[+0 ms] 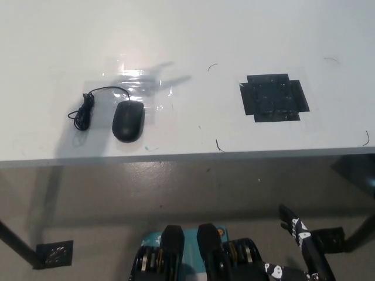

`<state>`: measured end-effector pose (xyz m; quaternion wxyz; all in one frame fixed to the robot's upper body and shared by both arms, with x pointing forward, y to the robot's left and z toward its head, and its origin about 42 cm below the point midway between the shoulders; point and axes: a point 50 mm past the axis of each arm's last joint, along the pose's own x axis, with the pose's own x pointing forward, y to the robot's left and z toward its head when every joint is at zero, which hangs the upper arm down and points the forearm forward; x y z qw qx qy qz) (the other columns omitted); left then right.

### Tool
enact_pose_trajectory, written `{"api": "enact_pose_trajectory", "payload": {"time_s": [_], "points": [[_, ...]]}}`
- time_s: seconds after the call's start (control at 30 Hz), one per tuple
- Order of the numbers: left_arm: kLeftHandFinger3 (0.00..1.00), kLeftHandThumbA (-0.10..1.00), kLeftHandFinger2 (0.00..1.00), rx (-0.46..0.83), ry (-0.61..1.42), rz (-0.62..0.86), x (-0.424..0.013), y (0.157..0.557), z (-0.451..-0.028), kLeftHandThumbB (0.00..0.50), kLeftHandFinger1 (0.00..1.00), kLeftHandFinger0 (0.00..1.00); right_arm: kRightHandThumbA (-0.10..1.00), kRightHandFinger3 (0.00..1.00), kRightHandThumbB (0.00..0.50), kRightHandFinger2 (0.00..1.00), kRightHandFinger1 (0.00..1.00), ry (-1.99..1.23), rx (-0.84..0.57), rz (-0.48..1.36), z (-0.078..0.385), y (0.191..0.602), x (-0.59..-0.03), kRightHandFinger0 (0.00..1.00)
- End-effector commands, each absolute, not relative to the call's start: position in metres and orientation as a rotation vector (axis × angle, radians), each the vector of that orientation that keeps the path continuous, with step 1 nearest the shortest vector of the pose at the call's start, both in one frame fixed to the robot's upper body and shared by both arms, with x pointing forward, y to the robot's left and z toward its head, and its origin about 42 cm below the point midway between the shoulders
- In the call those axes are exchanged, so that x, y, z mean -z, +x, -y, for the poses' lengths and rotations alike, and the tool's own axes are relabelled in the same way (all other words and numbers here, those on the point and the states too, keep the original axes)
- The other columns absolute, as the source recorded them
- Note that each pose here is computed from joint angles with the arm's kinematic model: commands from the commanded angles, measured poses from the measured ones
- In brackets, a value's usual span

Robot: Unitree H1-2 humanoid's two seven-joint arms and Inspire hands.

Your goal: The robot uses left hand to click on the left button of the black mouse, which is placed on the left area of the table

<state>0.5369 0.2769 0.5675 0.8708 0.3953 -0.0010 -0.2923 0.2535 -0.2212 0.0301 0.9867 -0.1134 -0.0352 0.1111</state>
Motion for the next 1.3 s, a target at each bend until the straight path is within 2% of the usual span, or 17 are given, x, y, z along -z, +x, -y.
{"api": "enact_pose_trajectory", "payload": {"time_s": [0.0,0.03,0.1,0.13,0.17,0.2,0.23,0.27,0.43,0.6,0.67,0.83,0.9,0.97,1.03,1.1,1.27], "points": [[1.00,1.00,0.26,0.654,0.748,0.335,-0.657,0.449,-0.313,0.428,0.00,0.00,1.00,1.00,0.166,1.00,0.97,-0.216,-0.218,0.101,0.226,0.248,-0.032,0.93],[1.00,1.00,0.11,0.707,0.748,0.425,-0.650,0.427,-0.317,0.432,0.00,0.00,1.00,1.00,0.164,1.00,0.97,-0.218,-0.219,0.098,0.226,0.245,-0.031,0.93],[1.00,1.00,0.01,0.733,0.739,0.545,-0.634,0.398,-0.320,0.430,0.00,0.00,1.00,1.00,0.159,1.00,0.97,-0.225,-0.221,0.099,0.225,0.245,-0.031,0.93],[1.00,1.00,0.22,0.742,0.692,0.635,-0.612,0.371,-0.324,0.388,0.17,0.22,1.00,1.00,0.166,1.00,0.98,-0.217,-0.222,0.096,0.225,0.244,-0.030,0.94],[1.00,1.00,0.41,0.755,0.657,0.708,-0.586,0.340,-0.325,0.381,0.38,0.57,1.00,1.00,0.167,1.00,0.98,-0.207,-0.221,0.095,0.224,0.244,-0.028,0.94],[1.00,1.00,0.69,0.766,0.648,0.735,-0.571,0.324,-0.325,0.386,0.66,0.96,1.00,1.00,0.170,1.00,0.98,-0.206,-0.222,0.093,0.223,0.244,-0.027,0.94],[1.00,1.00,0.93,0.782,0.627,0.762,-0.550,0.306,-0.325,0.389,0.90,1.00,1.00,1.00,0.171,1.00,0.98,-0.203,-0.222,0.090,0.222,0.243,-0.026,0.94],[1.00,1.00,1.00,0.798,0.605,0.782,-0.530,0.287,-0.323,0.388,1.00,1.00,1.00,1.00,0.172,1.00,0.98,-0.198,-0.221,0.085,0.222,0.243,-0.025,0.94],[1.00,1.00,1.00,0.815,0.456,0.798,-0.425,0.229,-0.304,0.500,1.00,1.00,1.00,1.00,0.165,1.00,0.97,-0.200,-0.207,0.067,0.220,0.236,-0.020,0.94],[1.00,1.00,1.00,0.711,0.337,0.699,-0.358,0.171,-0.300,0.500,1.00,1.00,1.00,1.00,0.178,1.00,0.99,-0.199,-0.202,0.044,0.216,0.227,-0.013,0.95],[1.00,1.00,1.00,0.606,0.279,0.764,-0.320,0.155,-0.299,0.420,1.00,1.00,1.00,1.00,0.188,1.00,1.00,-0.193,-0.201,0.033,0.214,0.223,-0.011,0.96],[1.00,1.00,1.00,0.573,0.190,0.635,-0.283,0.134,-0.289,0.460,1.00,1.00,1.00,1.00,0.181,1.00,1.00,-0.217,-0.200,0.027,0.214,0.220,-0.009,0.97],[1.00,1.00,1.00,0.559,0.168,0.615,-0.265,0.130,-0.282,0.391,1.00,1.00,1.00,1.00,0.184,1.00,1.00,-0.225,-0.200,0.019,0.215,0.216,-0.007,0.98],[1.00,1.00,1.00,0.487,0.151,0.571,-0.238,0.131,-0.271,0.361,1.00,1.00,1.00,1.00,0.178,1.00,1.00,-0.207,-0.186,0.019,0.216,0.215,-0.007,1.00],[1.00,1.00,1.00,0.409,0.164,0.519,-0.196,0.139,-0.270,0.381,1.00,1.00,1.00,1.00,0.182,1.00,1.00,-0.192,-0.188,0.019,0.215,0.215,-0.007,1.00],[1.00,1.00,1.00,0.370,0.167,0.464,-0.168,0.146,-0.269,0.353,1.00,1.00,1.00,1.00,0.173,1.00,1.00,-0.187,-0.185,0.022,0.212,0.216,-0.008,1.00],[1.00,1.00,1.00,0.238,0.160,0.303,-0.105,0.156,-0.269,0.369,1.00,1.00,1.00,1.00,0.169,1.00,1.00,-0.179,-0.182,0.027,0.209,0.214,-0.009,1.00]]}}
